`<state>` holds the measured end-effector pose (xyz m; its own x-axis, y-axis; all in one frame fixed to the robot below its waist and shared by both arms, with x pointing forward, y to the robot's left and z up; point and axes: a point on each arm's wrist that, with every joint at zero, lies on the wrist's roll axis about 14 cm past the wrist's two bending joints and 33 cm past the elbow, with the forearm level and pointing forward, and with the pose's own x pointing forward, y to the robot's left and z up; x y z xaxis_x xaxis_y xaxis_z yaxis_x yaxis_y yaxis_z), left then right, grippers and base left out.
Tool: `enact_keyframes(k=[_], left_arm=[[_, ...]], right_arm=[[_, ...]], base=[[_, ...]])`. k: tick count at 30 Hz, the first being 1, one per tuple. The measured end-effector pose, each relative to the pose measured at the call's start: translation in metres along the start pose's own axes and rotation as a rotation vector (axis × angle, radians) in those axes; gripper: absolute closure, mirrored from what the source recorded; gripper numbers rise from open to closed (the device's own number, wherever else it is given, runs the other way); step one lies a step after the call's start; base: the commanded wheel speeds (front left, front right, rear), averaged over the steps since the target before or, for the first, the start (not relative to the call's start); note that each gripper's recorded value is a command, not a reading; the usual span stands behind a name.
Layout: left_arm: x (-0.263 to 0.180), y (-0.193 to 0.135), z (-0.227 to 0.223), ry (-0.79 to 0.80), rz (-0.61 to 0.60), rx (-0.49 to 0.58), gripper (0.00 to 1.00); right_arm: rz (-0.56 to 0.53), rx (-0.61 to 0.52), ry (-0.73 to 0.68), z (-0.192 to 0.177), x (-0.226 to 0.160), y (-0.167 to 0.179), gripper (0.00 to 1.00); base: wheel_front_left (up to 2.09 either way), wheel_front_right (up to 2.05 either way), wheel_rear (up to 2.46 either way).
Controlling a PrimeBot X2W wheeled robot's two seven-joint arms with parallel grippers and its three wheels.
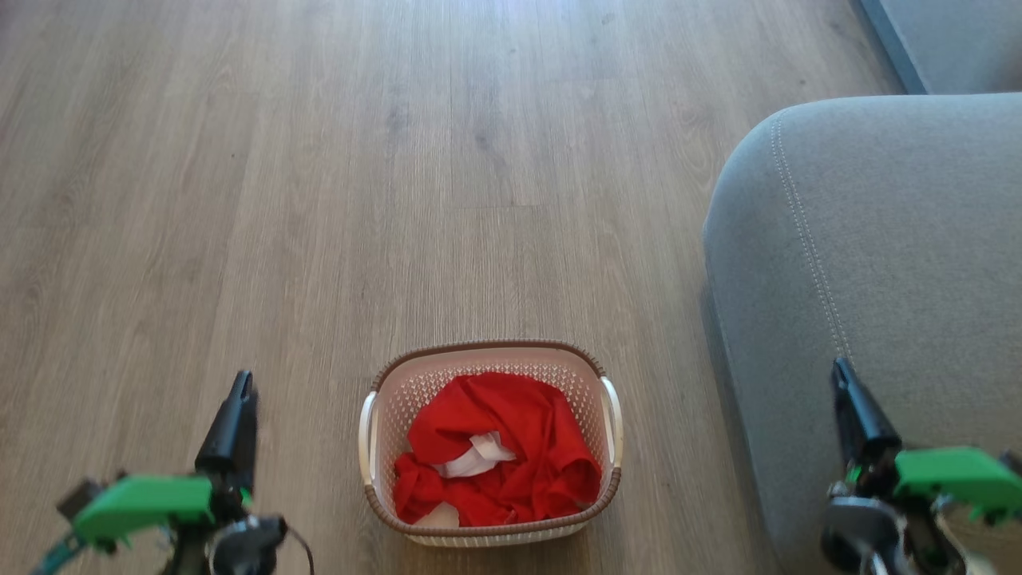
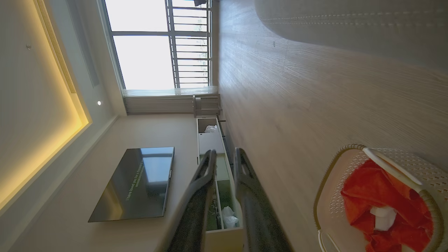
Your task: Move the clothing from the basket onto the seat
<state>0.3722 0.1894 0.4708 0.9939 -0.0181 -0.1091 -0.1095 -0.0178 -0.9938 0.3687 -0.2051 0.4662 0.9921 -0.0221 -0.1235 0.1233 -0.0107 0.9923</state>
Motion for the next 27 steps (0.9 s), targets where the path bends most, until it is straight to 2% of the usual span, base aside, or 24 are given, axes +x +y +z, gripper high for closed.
enact_keyframes(k=[4,6,13,27], left_arm=[[-0.017,0.038,-0.002,-0.001,0.113,-0.013,0.00],[-0.023,0.049,-0.001,-0.007,0.144,-0.016,0.00],[-0.023,0.046,0.007,-0.042,0.136,0.006,0.00],[-0.021,0.032,0.023,-0.100,0.099,0.099,0.00]], right_arm=[[-0.110,0.014,-0.002,-0.002,-0.016,-0.037,0.00],[-0.134,0.015,-0.007,-0.001,-0.021,-0.046,0.00],[-0.117,-0.008,-0.027,0.003,-0.020,-0.040,0.00],[-0.060,-0.148,-0.072,0.015,-0.015,-0.018,0.00]], base=[[0.00,0.00,0.00],[0.00,0.00,0.00],[0.00,0.00,0.00],[0.00,0.00,0.00]])
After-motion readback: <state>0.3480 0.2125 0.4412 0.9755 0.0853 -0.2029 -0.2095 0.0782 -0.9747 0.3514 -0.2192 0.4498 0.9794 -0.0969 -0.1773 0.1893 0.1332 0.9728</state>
